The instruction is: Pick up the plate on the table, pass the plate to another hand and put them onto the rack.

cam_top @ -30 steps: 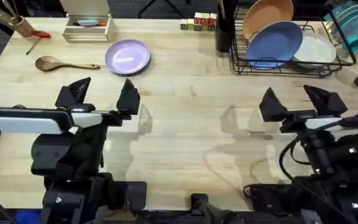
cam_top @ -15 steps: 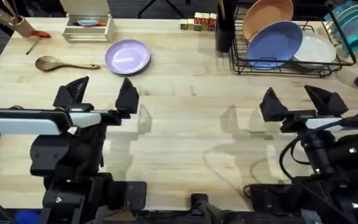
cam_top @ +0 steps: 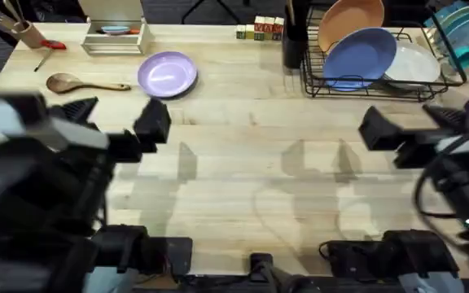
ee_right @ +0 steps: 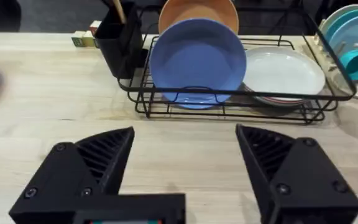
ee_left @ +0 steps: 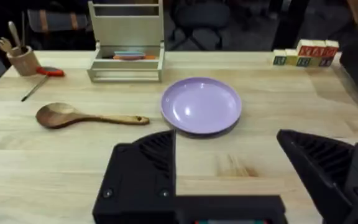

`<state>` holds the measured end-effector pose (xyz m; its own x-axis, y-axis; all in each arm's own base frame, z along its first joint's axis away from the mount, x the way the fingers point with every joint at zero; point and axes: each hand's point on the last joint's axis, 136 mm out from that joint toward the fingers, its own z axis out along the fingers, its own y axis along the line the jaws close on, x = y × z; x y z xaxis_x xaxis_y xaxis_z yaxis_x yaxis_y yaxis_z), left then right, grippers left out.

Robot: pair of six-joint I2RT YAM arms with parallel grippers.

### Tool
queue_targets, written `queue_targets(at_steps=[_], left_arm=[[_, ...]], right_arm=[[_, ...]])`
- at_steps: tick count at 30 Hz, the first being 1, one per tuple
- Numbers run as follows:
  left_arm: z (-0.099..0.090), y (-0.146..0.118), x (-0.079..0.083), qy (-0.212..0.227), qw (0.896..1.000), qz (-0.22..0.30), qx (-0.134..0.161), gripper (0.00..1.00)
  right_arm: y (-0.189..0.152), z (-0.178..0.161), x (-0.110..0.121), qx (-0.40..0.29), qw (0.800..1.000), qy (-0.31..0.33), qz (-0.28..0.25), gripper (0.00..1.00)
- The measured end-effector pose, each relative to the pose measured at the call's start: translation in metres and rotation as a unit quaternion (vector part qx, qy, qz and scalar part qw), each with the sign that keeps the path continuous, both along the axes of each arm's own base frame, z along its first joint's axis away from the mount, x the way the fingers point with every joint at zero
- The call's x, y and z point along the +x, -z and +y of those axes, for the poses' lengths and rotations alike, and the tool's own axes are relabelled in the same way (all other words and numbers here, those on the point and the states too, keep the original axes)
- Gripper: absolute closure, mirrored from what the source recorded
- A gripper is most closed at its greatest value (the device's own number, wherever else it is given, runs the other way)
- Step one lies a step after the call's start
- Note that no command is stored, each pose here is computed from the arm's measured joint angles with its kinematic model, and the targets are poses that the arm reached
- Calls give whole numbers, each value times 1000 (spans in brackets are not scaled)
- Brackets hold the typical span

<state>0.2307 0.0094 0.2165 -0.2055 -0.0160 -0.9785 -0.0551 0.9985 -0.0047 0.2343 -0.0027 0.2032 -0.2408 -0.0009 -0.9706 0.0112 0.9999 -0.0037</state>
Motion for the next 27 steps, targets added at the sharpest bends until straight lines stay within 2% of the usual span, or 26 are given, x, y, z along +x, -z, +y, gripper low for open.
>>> queue_targets(at_steps=[5, 13, 17, 21, 27], left_arm=[[0, -34, 7, 0, 997, 76, 0, 7], [0, -77, 44, 0, 986, 165, -1, 7], [0, -80, 62, 0, 978, 210, -1, 7], [-1, -72, 73, 2, 964, 265, -2, 8], [-1, -59, 91, 3, 956, 294, -3, 8]], right_arm=[[-43, 0, 7, 0, 999, 1, 47, 6], [-92, 2, 38, 4, 992, -6, 124, 5], [-98, 6, 54, 9, 988, -17, 154, 5], [-94, 10, 67, 16, 983, -29, 179, 5], [-83, 15, 74, 22, 979, -41, 199, 5]])
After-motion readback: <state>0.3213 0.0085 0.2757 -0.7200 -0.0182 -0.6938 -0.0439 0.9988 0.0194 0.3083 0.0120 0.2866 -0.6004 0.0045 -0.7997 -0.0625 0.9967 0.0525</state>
